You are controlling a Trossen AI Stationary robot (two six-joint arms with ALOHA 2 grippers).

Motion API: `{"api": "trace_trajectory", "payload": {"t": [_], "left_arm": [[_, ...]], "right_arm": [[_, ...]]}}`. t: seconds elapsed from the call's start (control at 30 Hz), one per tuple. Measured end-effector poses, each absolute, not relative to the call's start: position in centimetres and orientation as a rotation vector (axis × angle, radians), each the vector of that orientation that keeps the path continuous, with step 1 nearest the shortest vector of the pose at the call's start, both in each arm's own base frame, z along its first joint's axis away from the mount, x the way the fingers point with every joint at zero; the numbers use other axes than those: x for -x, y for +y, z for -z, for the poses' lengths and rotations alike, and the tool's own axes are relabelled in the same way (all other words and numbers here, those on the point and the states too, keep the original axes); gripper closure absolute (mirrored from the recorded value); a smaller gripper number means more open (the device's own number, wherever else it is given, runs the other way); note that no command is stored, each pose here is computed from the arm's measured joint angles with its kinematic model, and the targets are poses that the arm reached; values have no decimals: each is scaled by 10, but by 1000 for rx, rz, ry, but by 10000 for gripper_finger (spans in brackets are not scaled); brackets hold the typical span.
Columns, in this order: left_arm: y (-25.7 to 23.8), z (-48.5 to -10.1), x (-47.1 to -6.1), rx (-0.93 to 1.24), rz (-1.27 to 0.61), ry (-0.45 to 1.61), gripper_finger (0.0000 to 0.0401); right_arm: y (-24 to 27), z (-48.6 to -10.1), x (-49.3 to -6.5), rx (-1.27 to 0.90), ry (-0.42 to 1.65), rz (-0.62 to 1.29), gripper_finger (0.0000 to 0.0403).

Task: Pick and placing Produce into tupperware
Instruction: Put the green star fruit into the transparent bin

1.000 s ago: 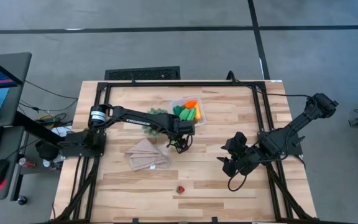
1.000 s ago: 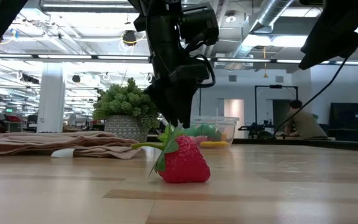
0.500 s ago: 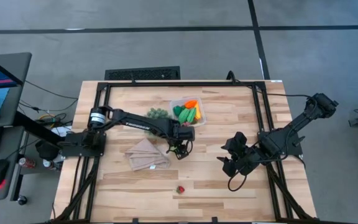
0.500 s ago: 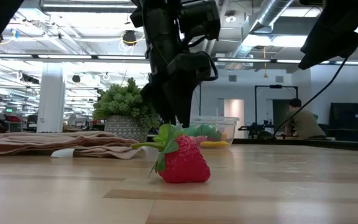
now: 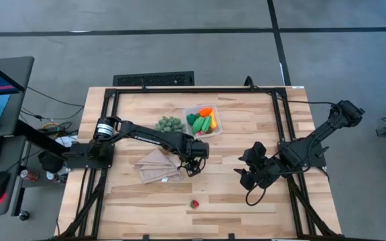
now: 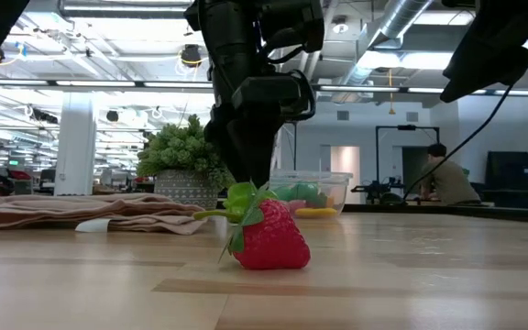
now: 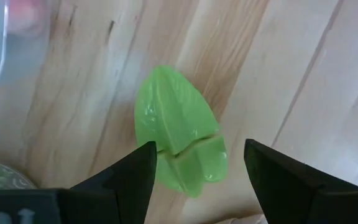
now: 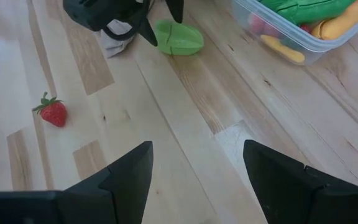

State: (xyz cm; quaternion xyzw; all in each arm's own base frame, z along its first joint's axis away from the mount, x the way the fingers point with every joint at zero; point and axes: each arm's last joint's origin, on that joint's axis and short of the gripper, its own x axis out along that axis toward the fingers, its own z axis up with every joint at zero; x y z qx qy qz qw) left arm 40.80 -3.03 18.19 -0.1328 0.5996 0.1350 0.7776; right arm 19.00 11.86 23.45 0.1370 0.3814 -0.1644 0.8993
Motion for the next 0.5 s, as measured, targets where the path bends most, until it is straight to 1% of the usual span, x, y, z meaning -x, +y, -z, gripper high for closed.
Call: {"api": "trace_trajectory", "payload": {"t": [0.23,0.5], "left_arm": [[-30,-182,-408,258,-290,1293,163],[-33,-182,-410,226,-214,1289,135]], "right_arm": [[119,-235,-191,-291,783,336,159],[119,-235,-191,-292,781,336,159]]}}
